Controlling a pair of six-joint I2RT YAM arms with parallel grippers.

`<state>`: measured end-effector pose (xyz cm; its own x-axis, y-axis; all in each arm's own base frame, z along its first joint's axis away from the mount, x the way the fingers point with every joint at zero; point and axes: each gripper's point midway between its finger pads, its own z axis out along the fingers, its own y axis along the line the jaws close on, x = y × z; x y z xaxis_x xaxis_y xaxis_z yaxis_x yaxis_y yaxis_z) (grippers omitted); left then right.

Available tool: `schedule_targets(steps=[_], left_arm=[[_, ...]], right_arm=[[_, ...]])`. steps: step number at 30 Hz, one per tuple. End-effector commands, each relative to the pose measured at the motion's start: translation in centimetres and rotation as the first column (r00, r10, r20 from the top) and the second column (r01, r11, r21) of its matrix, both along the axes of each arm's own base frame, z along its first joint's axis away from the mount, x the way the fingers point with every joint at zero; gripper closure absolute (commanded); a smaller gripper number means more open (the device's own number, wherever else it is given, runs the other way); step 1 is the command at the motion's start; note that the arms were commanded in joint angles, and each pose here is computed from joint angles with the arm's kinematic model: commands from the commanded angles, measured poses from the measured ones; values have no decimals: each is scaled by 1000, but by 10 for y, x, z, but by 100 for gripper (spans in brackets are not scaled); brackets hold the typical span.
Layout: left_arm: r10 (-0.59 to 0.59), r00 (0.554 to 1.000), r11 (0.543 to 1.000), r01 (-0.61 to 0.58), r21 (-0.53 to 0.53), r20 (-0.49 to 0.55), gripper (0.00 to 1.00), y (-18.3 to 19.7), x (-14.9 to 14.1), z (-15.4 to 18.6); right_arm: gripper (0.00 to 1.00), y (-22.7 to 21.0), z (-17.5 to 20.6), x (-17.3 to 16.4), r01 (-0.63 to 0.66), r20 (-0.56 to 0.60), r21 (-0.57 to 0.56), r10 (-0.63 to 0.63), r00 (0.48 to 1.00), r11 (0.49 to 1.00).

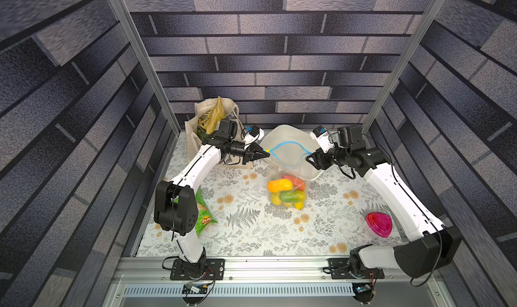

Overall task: Place the mango in a zip-top bag and seal the zipper
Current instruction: Adjust the zipper food storage bag at the center of the board.

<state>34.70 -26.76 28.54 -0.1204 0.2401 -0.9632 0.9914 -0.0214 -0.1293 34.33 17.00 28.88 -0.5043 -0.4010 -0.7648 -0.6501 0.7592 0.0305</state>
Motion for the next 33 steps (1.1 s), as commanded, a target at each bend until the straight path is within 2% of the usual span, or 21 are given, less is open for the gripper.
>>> schedule_targets(steps=[1, 5, 8, 9, 12, 13, 15, 16, 19, 21, 23, 25, 27, 28, 33], left_arm=[[20, 999, 999, -21, 41, 32, 98, 4, -10, 14], [73, 995, 994, -78, 72, 69, 98, 8, -12, 23], [120, 988, 990, -126, 67, 93, 98, 11, -11, 34], [141, 985, 987, -148, 65, 97, 98, 12, -10, 38], [191, 974, 977, -200, 70, 123, 99, 18, -14, 48], [195, 972, 976, -206, 70, 132, 99, 20, -19, 50], [197, 970, 975, -209, 75, 144, 99, 23, -28, 50], [197, 970, 974, -210, 86, 139, 100, 24, -32, 48], [189, 975, 974, -201, 100, 120, 100, 26, -41, 36], [187, 976, 972, -200, 122, 108, 100, 28, -45, 30], [208, 972, 964, -223, 145, 109, 99, 31, -45, 28], [219, 968, 959, -237, 158, 120, 96, 34, -47, 28], [194, 972, 960, -216, 181, 131, 91, 37, -55, 23], [194, 972, 957, -217, 193, 132, 94, 39, -56, 21], [186, 978, 963, -202, 182, 99, 100, 51, -61, 15]], right_arm=[[23, 4, 41, -22, -36, 45, 82, 32, 998, 996], [16, 23, 65, -44, -123, 118, 105, 111, 987, 987], [9, 53, 61, -58, -242, 109, 99, 231, 967, 965], [6, 58, 53, -57, -250, 95, 65, 243, 965, 966], [5, 56, 32, -39, -192, 80, -13, 193, 978, 981], [4, 54, 29, -34, -169, 96, -22, 171, 981, 985], [4, 61, 33, -36, -207, 119, 10, 204, 972, 978], [4, 68, 39, -41, -247, 124, 46, 240, 963, 968], [6, 97, 61, -65, -420, 158, 157, 397, 904, 894], [6, 110, 62, -75, -497, 199, 132, 468, 861, 858], [5, 122, 52, -77, -534, 184, 91, 513, 838, 840], [7, 124, 33, -71, -531, 120, 22, 525, 843, 847], [9, 121, 18, -56, -492, 104, -42, 493, 864, 870], [9, 120, 10, -52, -493, 102, -68, 497, 861, 867], [3, 131, -4, -66, -642, 26, -78, 645, 764, 763]])
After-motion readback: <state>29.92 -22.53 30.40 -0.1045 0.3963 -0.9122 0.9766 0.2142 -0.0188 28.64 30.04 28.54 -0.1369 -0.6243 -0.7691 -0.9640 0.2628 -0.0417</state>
